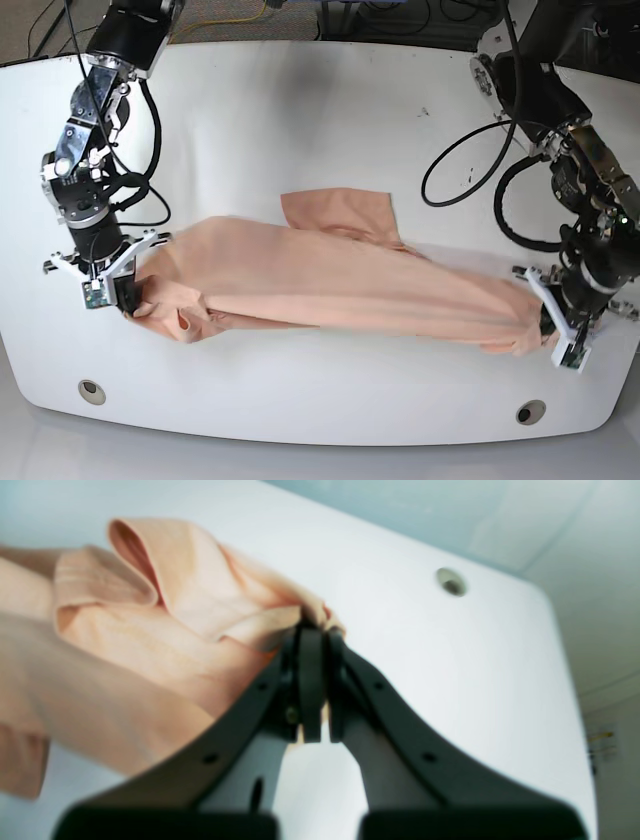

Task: Layout the t-shirt on the table in an organized manner, then fold the t-shirt properly
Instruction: 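Lift the peach t-shirt high with both grippers and swing it forward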

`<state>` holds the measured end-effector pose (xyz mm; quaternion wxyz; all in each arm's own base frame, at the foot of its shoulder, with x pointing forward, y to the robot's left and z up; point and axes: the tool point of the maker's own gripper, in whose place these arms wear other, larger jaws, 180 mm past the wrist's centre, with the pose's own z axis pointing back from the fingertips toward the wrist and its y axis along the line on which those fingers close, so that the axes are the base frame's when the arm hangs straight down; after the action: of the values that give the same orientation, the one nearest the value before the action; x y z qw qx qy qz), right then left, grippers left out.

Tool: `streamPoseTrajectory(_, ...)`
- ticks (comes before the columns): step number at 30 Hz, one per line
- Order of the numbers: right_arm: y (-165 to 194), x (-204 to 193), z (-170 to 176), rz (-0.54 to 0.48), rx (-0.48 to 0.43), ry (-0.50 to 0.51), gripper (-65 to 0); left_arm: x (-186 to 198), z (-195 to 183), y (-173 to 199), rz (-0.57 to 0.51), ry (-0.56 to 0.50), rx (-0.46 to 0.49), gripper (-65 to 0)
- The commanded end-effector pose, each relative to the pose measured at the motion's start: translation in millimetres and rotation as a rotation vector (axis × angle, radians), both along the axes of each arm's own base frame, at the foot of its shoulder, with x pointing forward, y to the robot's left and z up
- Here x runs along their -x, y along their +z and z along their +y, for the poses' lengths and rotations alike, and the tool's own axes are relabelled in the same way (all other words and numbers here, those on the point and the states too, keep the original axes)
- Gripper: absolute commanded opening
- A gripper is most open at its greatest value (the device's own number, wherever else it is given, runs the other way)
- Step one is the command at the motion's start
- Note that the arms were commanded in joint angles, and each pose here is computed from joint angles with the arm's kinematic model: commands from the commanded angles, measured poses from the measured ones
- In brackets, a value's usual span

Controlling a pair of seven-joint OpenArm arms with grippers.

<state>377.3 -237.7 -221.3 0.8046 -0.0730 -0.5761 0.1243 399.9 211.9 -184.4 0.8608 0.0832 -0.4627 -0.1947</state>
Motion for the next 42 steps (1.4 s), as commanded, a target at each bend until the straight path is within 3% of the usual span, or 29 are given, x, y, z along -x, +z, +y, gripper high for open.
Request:
streamPoseTrajectory(1, 36, -15, -6, -0.103, 0.02, 0.001, -65.0, -14, -22, 32, -0.098, -0.058, 0.012, -65.0)
streamPoseTrajectory(10, 106, -48, -21, -0.205, 0.077, -0.015, -65.0, -49, -55, 113, -0.274, -0.122, 0.089, -65.0)
streamPoseTrajectory(18, 178, -72, -36, -0.264, 0.163, -0.027, -65.0, -70, -54, 179, -0.382, -0.137, 0.116, -65.0)
streamPoseTrajectory(30, 296, -86, -46, -0.405, 0.27, -0.049, -65.0, -72, -34, 287, -0.579, -0.119, 0.196, -65.0)
streamPoseTrajectory(37, 362, -75, -46, -0.493, 0.335, -0.062, -65.0, -64, -35, 330, -0.671, -0.138, 0.202, -65.0)
streamPoseTrajectory(42, 383, -71, -39, -0.497, 0.388, -0.06, -65.0, -65, -38, 329, -0.673, -0.144, 0.203, -65.0)
